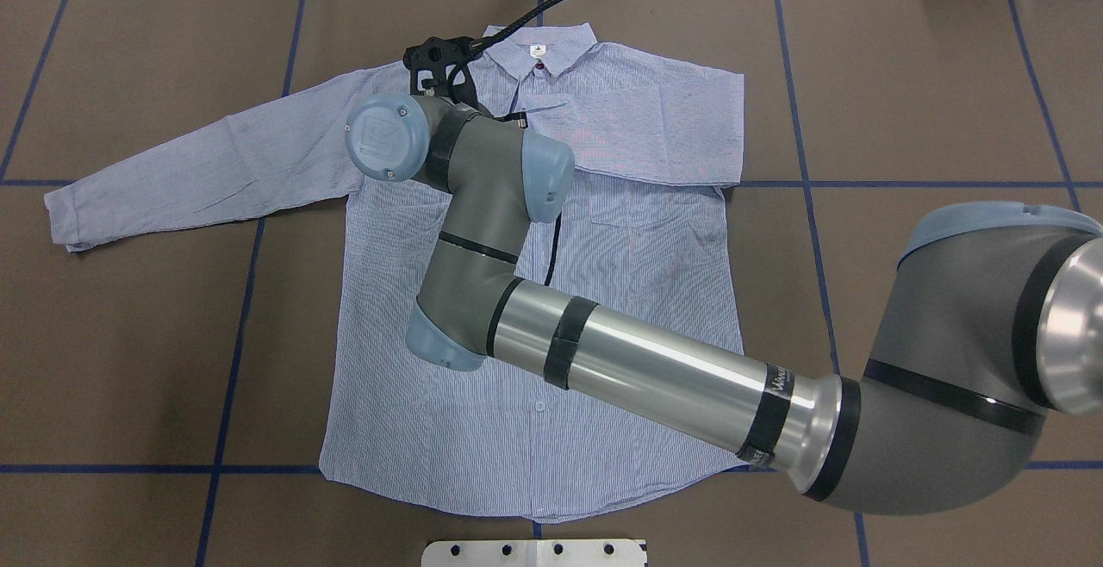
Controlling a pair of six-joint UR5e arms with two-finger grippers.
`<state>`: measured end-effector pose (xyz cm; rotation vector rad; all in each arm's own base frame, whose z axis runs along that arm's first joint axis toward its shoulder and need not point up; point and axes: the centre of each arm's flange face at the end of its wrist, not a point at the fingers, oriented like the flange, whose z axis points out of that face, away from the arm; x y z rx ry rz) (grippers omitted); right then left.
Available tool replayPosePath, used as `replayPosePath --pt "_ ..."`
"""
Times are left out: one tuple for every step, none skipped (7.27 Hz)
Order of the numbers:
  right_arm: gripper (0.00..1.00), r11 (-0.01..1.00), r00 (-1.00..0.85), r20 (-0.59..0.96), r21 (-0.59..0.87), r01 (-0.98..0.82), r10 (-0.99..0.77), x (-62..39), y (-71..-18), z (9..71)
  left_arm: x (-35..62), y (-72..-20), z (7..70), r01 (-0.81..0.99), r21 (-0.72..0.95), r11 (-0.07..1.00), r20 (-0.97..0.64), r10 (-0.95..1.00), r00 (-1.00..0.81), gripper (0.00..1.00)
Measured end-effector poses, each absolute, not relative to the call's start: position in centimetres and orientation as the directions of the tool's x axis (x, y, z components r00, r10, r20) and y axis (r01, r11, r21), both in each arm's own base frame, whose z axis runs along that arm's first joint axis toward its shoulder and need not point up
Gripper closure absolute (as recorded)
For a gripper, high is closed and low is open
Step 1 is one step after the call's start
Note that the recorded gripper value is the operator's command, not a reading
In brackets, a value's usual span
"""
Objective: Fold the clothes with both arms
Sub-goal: 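Carry the sleeve across the shirt front toward the collar with the right gripper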
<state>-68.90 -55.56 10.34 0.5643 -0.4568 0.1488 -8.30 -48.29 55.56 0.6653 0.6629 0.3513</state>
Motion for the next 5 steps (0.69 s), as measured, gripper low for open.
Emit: replayPosePath --pt "1.00 0.835 0.897 0.442 0.489 -0.251 0.010 -69.3 -55.7 9.5 -8.3 -48.3 55.6 -0.093 0.666 0.740 -0.450 0.498 0.741 0.00" --pt "1.00 0.829 0.900 0.437 0.500 -0.248 0.006 -69.4 -55.9 8.5 -8.3 -48.3 55.7 -0.093 0.665 0.741 -0.451 0.497 0.741 0.00" --pt "1.00 0.823 0.901 0.433 0.511 -0.249 0.003 -69.5 -55.9 7.5 -8.3 -48.3 55.7 -0.093 0.664 0.742 -0.452 0.497 0.741 0.00" --pt "1.00 0.818 0.907 0.420 0.522 -0.242 0.000 -70.1 -55.8 6.6 -8.3 -48.3 55.8 -0.092 0.663 0.743 -0.452 0.496 0.741 0.00" --pt "0.68 0.814 0.917 0.398 0.536 -0.226 -0.007 -71.2 -55.4 5.9 -8.3 -48.2 55.9 -0.093 0.661 0.744 -0.453 0.495 0.741 0.00"
